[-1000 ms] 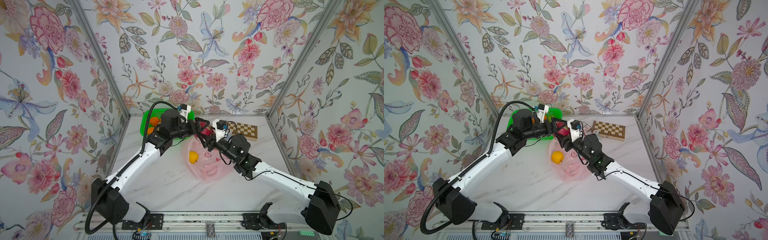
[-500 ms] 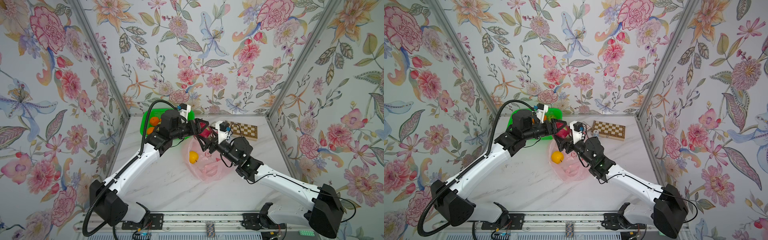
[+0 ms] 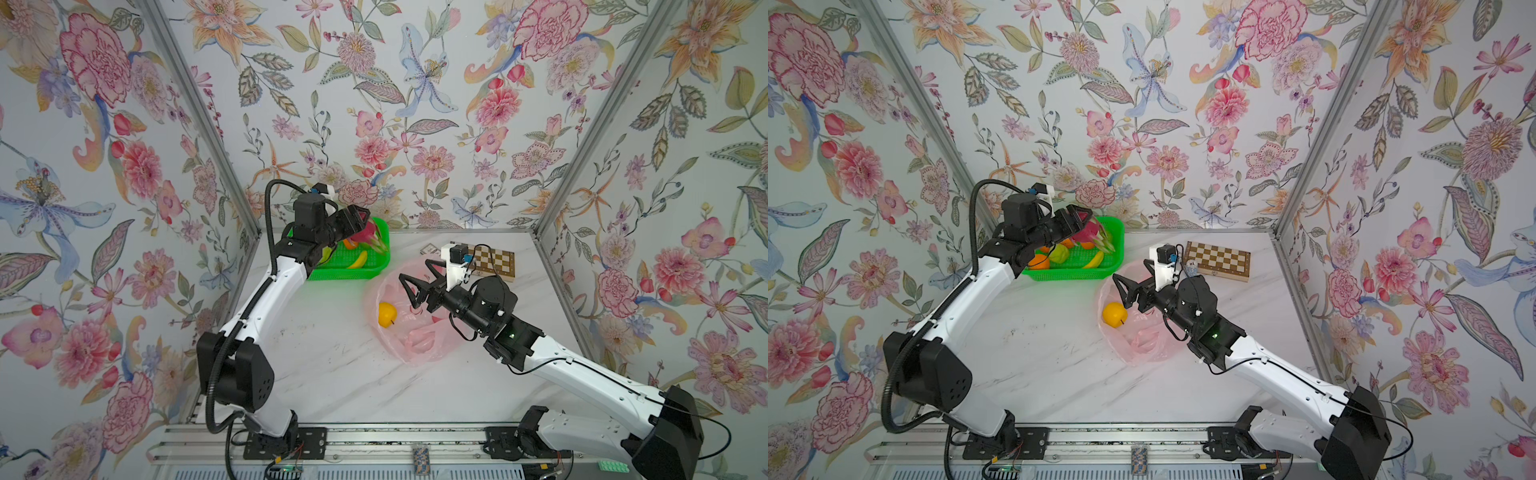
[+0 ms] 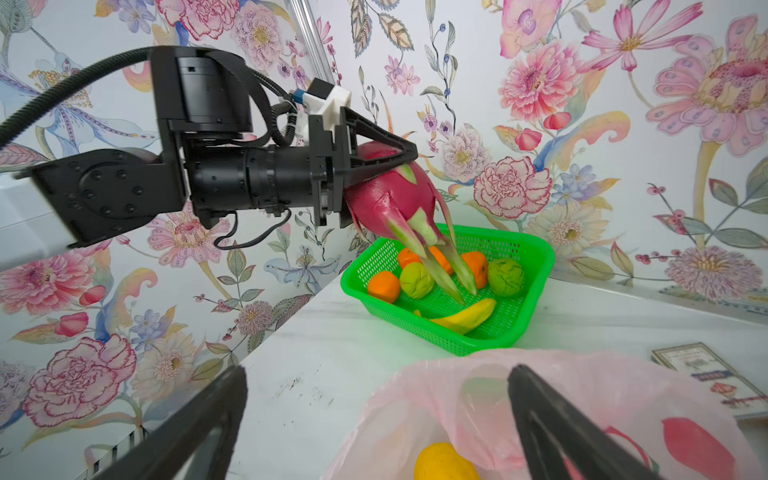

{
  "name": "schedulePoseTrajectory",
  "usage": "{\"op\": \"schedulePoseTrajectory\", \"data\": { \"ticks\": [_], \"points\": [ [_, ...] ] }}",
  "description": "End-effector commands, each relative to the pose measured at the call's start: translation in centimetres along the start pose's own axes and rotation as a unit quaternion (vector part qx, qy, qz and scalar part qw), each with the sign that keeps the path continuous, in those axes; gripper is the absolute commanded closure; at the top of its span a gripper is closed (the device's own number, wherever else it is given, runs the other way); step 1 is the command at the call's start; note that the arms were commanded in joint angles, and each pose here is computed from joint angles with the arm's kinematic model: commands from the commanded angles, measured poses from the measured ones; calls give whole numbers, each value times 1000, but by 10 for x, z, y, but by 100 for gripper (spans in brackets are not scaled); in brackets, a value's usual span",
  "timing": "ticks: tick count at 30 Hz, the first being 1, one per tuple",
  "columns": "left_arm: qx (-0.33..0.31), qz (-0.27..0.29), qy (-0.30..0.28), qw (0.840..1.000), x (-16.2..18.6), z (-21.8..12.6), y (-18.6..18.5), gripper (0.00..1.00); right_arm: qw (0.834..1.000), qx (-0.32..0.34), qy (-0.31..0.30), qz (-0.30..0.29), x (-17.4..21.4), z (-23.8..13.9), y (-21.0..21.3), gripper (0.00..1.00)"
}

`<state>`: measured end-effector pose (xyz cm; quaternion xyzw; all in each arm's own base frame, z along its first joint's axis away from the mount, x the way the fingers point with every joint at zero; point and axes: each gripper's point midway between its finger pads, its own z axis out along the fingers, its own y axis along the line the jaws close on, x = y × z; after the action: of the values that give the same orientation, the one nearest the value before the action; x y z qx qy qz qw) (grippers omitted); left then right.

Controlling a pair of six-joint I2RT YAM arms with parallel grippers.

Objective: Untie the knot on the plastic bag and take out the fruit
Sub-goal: 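Carry the dragon fruit with the left gripper to the basket while the right withdraws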

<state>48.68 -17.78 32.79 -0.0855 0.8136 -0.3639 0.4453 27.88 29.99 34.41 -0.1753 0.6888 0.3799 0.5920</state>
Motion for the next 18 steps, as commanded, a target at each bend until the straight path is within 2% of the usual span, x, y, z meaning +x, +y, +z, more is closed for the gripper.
{"op": "schedulePoseTrajectory", "data": {
  "ticks": [1, 5, 10, 18],
  "points": [
    [4, -18, -12, 1000, -20, 13, 10, 59, 1000, -4, 17, 19, 5, 2, 3, 1],
    [-19, -68, -12, 997, -26, 42, 50, 60, 999, -4, 24, 28, 8, 3, 3, 1],
    [-68, -100, -12, 993, -24, 76, 97, 60, 998, 1, 38, 40, 15, 3, 1, 1],
    [-111, -157, -4, 981, -11, 122, 151, 59, 997, 4, 53, 60, 27, -2, 0, 1]
  ]
}}
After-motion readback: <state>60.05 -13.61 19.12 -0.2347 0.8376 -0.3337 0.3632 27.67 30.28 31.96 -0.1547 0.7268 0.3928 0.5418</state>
